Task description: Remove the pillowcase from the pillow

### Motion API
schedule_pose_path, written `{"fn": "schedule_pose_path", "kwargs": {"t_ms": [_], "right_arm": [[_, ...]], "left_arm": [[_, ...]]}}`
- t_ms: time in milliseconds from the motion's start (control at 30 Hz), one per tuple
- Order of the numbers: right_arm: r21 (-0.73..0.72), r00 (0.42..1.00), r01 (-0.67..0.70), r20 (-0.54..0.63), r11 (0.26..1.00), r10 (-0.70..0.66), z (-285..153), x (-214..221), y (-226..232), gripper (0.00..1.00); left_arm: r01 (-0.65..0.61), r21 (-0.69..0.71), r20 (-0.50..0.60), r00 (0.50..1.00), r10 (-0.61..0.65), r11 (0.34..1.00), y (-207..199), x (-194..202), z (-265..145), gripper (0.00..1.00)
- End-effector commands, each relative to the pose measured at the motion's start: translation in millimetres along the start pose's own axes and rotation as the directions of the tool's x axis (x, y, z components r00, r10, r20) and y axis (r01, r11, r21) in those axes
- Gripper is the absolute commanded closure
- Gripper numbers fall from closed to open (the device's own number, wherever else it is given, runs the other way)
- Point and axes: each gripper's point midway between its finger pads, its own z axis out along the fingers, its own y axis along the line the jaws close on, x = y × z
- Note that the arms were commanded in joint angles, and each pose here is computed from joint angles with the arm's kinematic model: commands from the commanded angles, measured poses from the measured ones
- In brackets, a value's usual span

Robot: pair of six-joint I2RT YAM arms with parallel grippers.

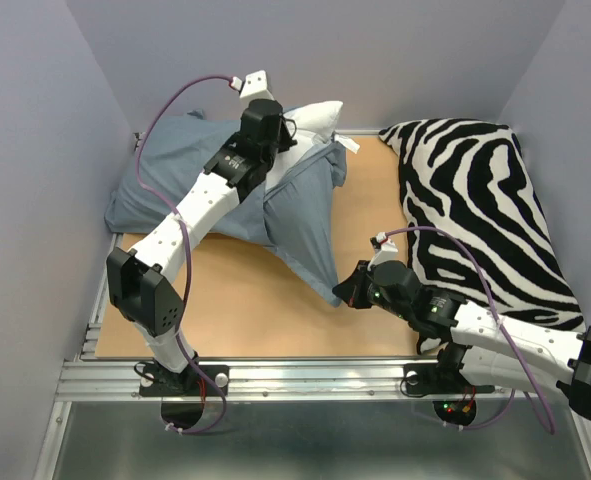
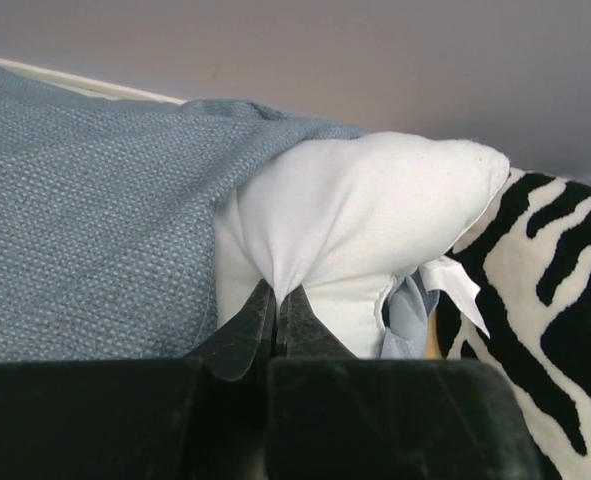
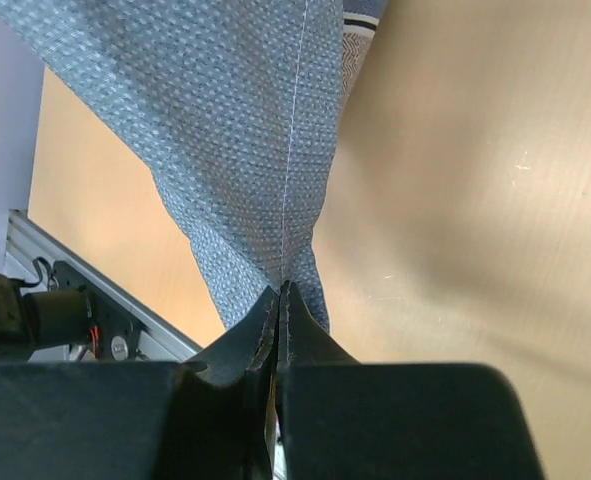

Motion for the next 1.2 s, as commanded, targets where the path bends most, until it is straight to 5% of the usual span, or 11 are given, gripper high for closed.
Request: {"fn": "schedule_pose_path", "kwargs": {"t_ms": [0,567,1167], "right_arm": [[0.061,0.998,-0.02,-0.058,0.998,0.023,-5.8,26.1,-25.3,1.0],[0.108,0.996,-0.049,-0.065,0.993,0.056,-18.5,38.7,-48.3,0.99],[0.118,0.996,-0.068,-0.053,0.991,0.075,-33.3,39.0,-55.6,0.99]], "left_arm": [[0.101,0.075,0.28,0.953,-0.118,0.992,-4.2,-135.8,-20.0,1.0],[0.163,0.051,0.329,0.929,-0.171,0.985,70.6,-219.1,3.5,1.0],[0.207,-0.038,0.265,0.945,-0.19,0.978,135.0,-209.2,45.0,1.0]]}}
